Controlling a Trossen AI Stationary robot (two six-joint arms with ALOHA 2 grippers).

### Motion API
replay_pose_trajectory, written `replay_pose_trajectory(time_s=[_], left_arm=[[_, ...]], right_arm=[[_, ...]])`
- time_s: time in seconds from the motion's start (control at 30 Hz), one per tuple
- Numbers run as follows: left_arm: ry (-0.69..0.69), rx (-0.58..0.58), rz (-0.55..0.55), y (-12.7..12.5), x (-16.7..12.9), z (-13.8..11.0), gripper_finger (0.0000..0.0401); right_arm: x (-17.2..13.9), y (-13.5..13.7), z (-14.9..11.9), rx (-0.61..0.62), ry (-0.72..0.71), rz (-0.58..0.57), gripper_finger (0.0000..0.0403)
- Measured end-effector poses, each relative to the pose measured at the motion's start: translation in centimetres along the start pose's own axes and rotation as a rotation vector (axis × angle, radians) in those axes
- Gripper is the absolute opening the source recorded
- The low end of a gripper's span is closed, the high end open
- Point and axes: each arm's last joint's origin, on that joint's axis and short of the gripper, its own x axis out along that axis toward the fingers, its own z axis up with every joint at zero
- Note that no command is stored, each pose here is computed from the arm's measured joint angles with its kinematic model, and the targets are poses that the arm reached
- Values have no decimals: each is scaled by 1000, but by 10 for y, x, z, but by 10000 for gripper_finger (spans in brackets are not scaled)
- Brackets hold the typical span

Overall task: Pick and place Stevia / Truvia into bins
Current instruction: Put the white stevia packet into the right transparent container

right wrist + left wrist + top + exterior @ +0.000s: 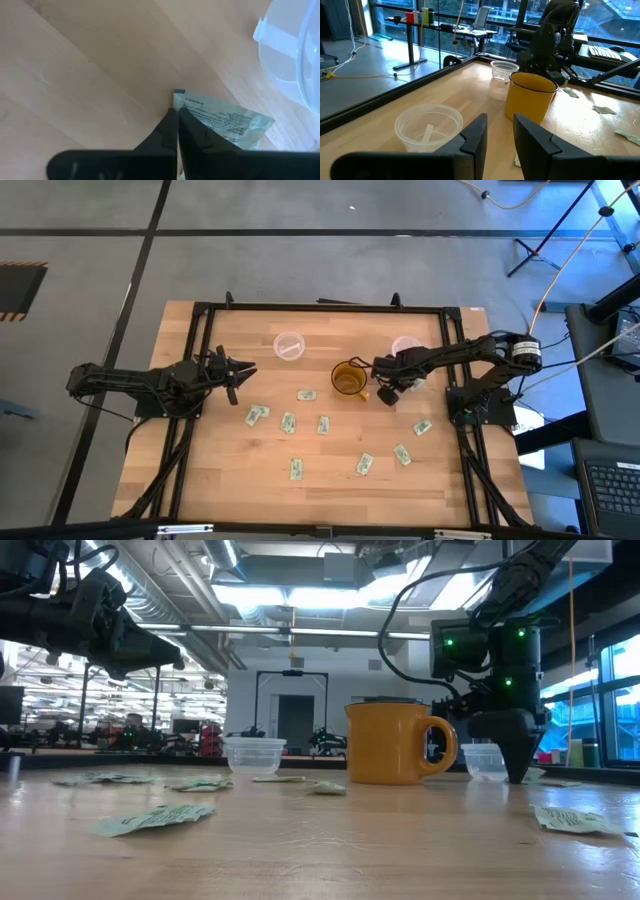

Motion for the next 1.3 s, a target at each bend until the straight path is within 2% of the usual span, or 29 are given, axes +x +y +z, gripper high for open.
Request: replay_pose_trajectory(time_s=[0.23,0.53,0.63,0.77,1.0,1.3], left_arm=[[4,2,1,0,0,0,88],[4,2,1,0,0,0,88],[4,2,4,0,0,0,88],[2,2,14,1,0,0,88],[1,2,16,1,0,0,88],[-3,38,34,1,0,0,88]], right_arm=[[-13,0,2,-58,6,-8,2],[-74,9,8,-117,-83,62,1],[-92,7,9,-141,-94,41,1],[-112,-1,15,-112,-146,-3,1],[-104,-32,27,-47,-76,-41,1],[-79,-67,44,44,-98,-13,0]])
